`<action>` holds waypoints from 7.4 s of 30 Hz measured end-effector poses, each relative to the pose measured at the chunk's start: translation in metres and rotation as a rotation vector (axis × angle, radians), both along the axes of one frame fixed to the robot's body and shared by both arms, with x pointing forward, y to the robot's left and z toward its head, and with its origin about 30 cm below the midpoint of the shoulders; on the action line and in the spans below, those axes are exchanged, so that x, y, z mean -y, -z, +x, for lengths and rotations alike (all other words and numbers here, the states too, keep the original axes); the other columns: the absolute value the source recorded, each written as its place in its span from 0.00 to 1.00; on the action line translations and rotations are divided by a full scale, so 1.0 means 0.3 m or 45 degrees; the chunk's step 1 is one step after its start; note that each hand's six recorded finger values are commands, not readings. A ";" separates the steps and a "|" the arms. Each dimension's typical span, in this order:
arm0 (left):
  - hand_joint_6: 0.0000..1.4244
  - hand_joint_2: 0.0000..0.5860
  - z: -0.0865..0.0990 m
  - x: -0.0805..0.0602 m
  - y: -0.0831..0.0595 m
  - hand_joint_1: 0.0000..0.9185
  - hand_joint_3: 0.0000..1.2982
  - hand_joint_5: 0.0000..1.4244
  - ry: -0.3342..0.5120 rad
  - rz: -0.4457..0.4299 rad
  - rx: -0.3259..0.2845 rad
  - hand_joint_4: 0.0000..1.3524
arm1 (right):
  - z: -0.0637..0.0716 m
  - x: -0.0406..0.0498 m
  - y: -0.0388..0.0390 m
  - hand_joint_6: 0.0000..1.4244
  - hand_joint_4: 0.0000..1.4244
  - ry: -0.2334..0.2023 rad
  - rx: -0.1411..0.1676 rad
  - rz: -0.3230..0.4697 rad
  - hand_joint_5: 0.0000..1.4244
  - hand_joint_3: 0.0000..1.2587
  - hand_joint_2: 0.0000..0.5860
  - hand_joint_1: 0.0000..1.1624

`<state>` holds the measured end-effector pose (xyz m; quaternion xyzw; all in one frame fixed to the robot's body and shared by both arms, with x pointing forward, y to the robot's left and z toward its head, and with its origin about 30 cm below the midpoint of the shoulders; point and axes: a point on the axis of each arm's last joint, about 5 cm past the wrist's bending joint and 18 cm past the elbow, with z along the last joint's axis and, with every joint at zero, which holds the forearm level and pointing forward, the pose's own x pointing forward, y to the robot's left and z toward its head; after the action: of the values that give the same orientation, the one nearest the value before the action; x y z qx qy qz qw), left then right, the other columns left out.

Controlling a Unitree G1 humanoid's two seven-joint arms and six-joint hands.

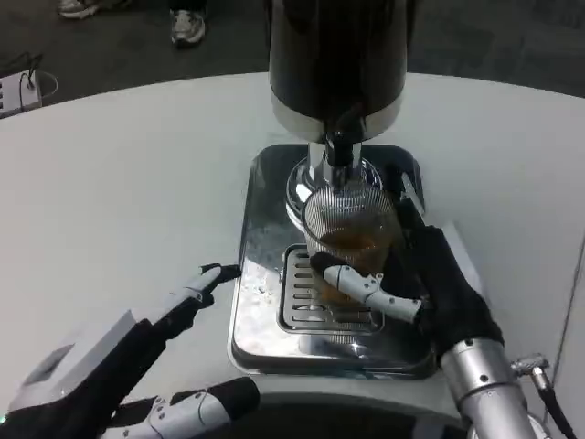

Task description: Grasp the cup under the faucet to collect the drink, then remove the cup.

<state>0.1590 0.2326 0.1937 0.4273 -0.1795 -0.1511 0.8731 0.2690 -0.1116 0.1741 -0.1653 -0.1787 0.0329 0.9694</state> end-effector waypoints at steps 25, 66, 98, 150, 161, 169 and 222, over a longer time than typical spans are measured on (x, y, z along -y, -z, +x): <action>0.14 0.09 0.003 -0.010 -0.003 0.00 0.09 0.09 -0.010 0.027 -0.069 0.01 | 0.024 -0.094 0.011 0.04 0.09 0.108 0.095 -0.018 0.11 0.04 0.33 0.72; 0.16 0.10 0.002 -0.026 0.000 0.00 0.12 0.11 -0.016 0.018 -0.108 0.04 | 0.008 -0.205 0.042 0.89 0.75 0.361 0.204 -0.042 0.90 0.64 0.40 0.83; 0.17 0.10 0.038 -0.036 -0.006 0.00 0.12 0.11 0.029 -0.021 -0.047 0.05 | -0.197 -0.090 0.032 1.00 0.87 0.150 0.153 -0.015 1.00 0.80 0.40 0.82; 0.00 0.12 -0.009 0.090 -0.087 0.00 0.00 0.00 0.078 0.334 0.240 0.00 | -0.464 0.230 -0.168 1.00 0.89 -0.195 0.292 -0.265 1.00 0.82 0.33 0.81; 0.00 0.12 -0.015 0.096 -0.081 0.00 0.00 0.00 0.092 0.333 0.228 0.00 | -0.466 0.238 -0.168 1.00 0.89 -0.179 0.290 -0.261 1.00 0.82 0.33 0.80; 0.00 0.12 -0.019 0.098 -0.082 0.00 0.00 0.00 0.105 0.345 0.223 0.00 | -0.467 0.239 -0.169 1.00 0.89 -0.178 0.300 -0.263 1.00 0.83 0.33 0.81; 0.00 0.12 -0.055 0.062 -0.079 0.00 0.00 0.00 0.069 0.351 0.159 0.00 | -0.490 0.215 -0.168 1.00 0.90 -0.210 0.314 -0.240 1.00 0.83 0.31 0.80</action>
<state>0.1426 0.2141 0.2176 0.5468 -0.2223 -0.1710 0.7888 0.1220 -0.1763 0.2244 -0.2432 -0.3055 0.1083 0.9142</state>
